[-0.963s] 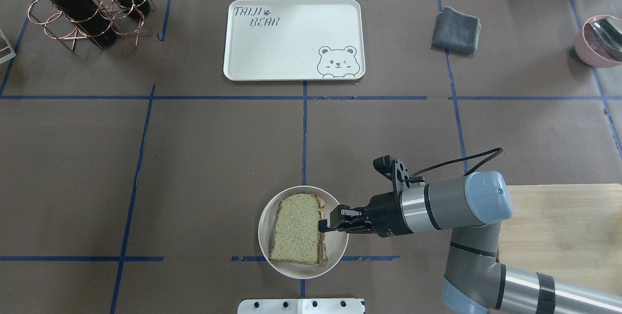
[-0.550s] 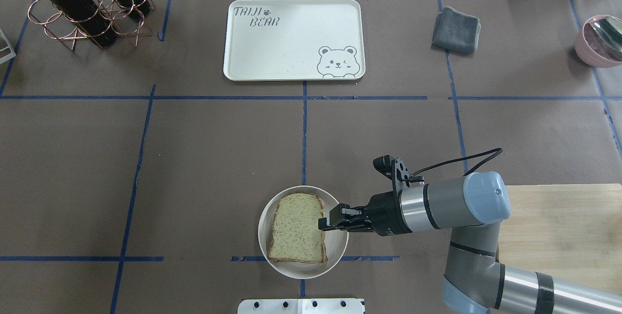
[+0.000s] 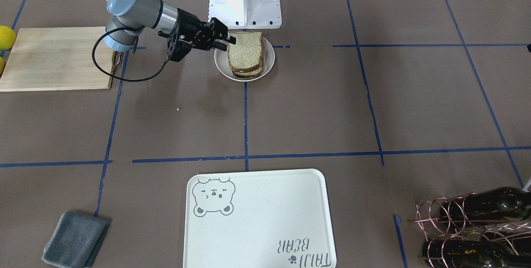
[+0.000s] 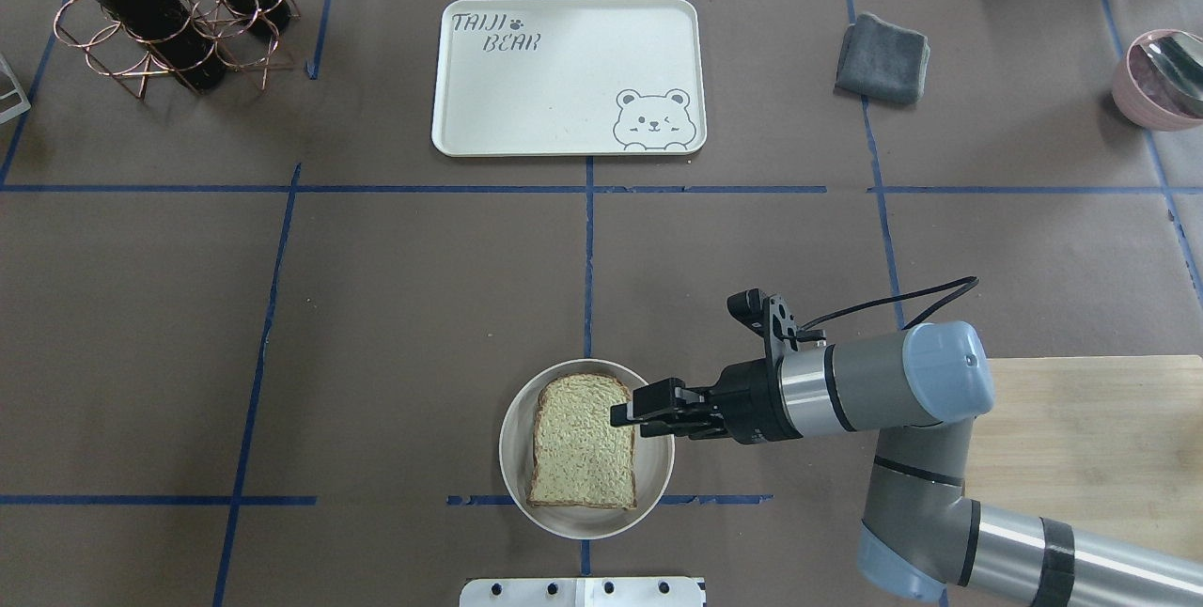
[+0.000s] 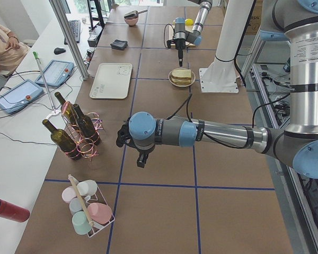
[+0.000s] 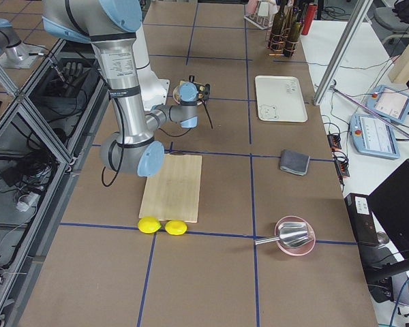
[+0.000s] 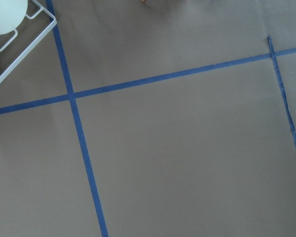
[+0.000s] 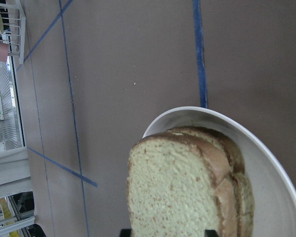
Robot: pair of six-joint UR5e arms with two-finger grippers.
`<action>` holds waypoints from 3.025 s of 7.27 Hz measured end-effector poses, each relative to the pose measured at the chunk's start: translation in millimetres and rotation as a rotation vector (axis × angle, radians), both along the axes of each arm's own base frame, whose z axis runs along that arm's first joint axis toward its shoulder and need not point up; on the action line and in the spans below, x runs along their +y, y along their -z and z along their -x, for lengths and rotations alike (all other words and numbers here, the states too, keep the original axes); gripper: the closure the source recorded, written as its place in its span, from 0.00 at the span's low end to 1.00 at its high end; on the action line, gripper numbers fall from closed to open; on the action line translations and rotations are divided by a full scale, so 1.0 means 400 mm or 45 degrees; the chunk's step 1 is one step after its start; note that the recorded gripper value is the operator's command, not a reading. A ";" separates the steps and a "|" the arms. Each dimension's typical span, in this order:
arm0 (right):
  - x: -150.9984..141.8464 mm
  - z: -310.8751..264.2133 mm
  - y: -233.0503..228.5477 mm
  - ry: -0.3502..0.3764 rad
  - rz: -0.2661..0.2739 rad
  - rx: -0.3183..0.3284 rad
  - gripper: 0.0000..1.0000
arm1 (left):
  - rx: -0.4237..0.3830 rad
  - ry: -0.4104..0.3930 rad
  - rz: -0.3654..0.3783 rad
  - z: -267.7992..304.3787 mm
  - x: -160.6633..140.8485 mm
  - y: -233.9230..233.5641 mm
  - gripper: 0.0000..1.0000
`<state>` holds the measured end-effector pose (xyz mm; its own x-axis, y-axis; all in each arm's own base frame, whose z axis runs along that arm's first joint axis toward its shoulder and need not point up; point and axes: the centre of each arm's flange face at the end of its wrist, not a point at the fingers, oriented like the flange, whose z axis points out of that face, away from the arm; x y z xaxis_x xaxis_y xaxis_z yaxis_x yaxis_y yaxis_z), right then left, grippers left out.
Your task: Make sandwich and place on tray
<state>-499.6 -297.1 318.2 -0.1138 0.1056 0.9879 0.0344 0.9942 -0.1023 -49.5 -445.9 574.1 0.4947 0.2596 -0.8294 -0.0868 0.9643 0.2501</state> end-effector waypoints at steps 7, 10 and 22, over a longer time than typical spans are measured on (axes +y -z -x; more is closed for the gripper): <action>-0.296 -0.481 -0.269 -0.132 0.106 0.401 0.00 | 0.298 0.006 0.181 -0.510 0.066 0.299 0.00; -0.311 -0.599 -0.402 -0.136 -0.070 0.557 0.00 | 0.360 0.050 0.352 -0.834 0.171 0.474 0.01; -0.438 -0.878 -0.566 -0.042 -0.416 0.885 0.00 | 0.074 0.191 0.517 -1.479 0.435 0.748 0.58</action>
<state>-148.4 -472.5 544.5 0.5465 -0.1964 0.8141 0.0391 0.9770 0.2094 542.2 -271.9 274.9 0.4513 -0.1643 -0.8771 0.0646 0.9863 -0.1515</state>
